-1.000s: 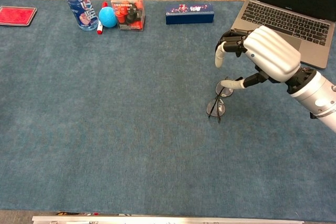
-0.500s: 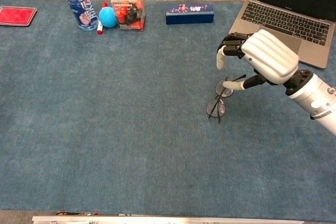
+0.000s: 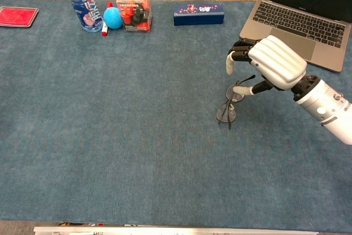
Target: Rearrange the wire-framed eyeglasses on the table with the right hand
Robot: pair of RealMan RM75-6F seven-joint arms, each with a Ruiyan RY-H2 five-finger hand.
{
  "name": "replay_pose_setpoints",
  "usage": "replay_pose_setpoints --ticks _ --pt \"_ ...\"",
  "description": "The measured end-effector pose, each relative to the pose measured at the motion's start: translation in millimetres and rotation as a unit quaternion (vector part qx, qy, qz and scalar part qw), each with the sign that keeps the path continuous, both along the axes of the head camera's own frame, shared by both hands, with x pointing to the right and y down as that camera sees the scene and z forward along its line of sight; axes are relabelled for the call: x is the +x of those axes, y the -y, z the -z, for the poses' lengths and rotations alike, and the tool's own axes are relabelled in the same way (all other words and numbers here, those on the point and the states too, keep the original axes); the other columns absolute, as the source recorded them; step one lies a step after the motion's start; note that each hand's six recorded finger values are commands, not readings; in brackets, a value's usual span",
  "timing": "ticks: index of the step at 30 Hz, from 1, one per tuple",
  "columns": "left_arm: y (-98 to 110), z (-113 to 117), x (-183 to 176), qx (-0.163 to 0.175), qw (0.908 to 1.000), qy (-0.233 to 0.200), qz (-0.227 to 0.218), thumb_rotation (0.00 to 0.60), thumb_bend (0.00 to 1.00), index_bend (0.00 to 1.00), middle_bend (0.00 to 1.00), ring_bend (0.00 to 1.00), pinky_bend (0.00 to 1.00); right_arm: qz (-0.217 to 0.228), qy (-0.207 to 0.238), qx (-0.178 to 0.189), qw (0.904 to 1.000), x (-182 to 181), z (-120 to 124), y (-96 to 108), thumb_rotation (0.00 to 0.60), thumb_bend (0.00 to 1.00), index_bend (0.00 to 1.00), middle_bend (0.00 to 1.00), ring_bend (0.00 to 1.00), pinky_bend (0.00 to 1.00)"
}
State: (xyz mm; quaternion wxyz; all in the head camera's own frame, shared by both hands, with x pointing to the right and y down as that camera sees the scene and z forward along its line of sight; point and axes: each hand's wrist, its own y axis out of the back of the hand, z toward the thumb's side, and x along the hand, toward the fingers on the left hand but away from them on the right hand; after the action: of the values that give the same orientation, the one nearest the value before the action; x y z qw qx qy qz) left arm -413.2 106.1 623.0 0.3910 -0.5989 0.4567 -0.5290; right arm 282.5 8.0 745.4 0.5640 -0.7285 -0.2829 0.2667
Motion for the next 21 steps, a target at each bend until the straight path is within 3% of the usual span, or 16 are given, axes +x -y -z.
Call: replay_pose_setpoints --ticks 21 --pt "0 1 0 0.001 1.0 -0.001 0.001 0.6 0.28 0.51 0.49 0.31 0.46 -0.021 -0.023 -0.001 0.9995 8 -15 9 0.6 0.09 0.55 0.52 0.34 0.56"
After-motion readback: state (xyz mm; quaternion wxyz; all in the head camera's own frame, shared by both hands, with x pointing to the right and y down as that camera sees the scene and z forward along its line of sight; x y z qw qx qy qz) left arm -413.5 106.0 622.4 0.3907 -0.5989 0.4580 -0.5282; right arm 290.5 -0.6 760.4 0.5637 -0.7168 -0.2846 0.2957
